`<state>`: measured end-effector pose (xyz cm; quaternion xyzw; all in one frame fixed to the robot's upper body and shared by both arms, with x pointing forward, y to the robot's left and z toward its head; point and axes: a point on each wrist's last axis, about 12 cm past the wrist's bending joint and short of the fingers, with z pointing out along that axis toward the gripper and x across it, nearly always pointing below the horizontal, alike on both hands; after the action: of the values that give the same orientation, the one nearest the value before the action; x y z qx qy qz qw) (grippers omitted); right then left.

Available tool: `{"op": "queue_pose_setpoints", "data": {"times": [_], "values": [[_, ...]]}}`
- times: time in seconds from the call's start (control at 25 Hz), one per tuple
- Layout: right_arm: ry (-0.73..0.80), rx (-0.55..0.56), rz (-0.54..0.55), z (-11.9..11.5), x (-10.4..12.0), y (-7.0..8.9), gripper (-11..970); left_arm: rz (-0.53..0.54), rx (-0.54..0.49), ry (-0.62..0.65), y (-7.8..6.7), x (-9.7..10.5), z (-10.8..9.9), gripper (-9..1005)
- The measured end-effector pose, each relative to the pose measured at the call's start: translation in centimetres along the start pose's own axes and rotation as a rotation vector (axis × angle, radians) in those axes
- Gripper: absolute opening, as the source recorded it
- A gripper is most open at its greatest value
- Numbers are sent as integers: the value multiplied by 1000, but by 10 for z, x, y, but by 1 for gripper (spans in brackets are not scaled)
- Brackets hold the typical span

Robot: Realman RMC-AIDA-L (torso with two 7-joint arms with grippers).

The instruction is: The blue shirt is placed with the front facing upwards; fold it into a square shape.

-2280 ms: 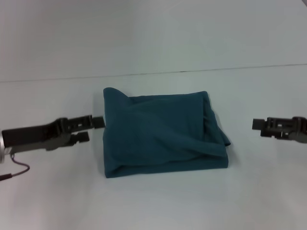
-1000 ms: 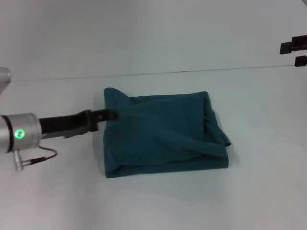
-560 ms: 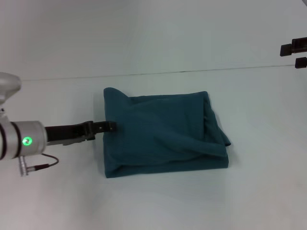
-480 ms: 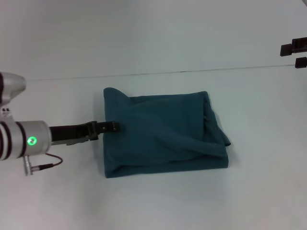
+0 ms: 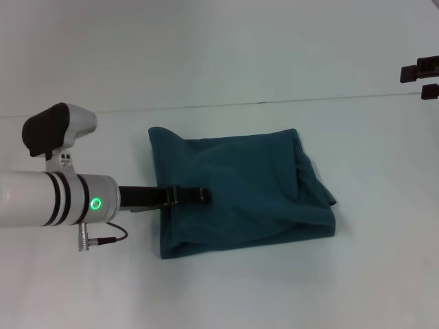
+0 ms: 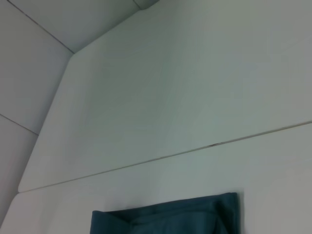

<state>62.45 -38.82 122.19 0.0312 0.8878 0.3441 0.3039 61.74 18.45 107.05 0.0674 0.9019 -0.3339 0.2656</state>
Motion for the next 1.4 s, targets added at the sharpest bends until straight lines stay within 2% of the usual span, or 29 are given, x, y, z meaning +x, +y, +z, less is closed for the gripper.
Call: {"op": "queue_pose_setpoints", "data": {"times": [0.8,1.04,1.28,1.4], "values": [[3,-4,2,0,1,0,773,-18,-7,-46,-7,-15,-1,922],[2,-6,1,0,1,0,774,27,-43,-11,-20,-16,19,923],[-3,-18,6,-1,2,0,774,56,-45,-15,-29,-21,22,895],[-3,-23,5,-1,2,0,774,53,-44,-17,-29,-21,22,762]]}}
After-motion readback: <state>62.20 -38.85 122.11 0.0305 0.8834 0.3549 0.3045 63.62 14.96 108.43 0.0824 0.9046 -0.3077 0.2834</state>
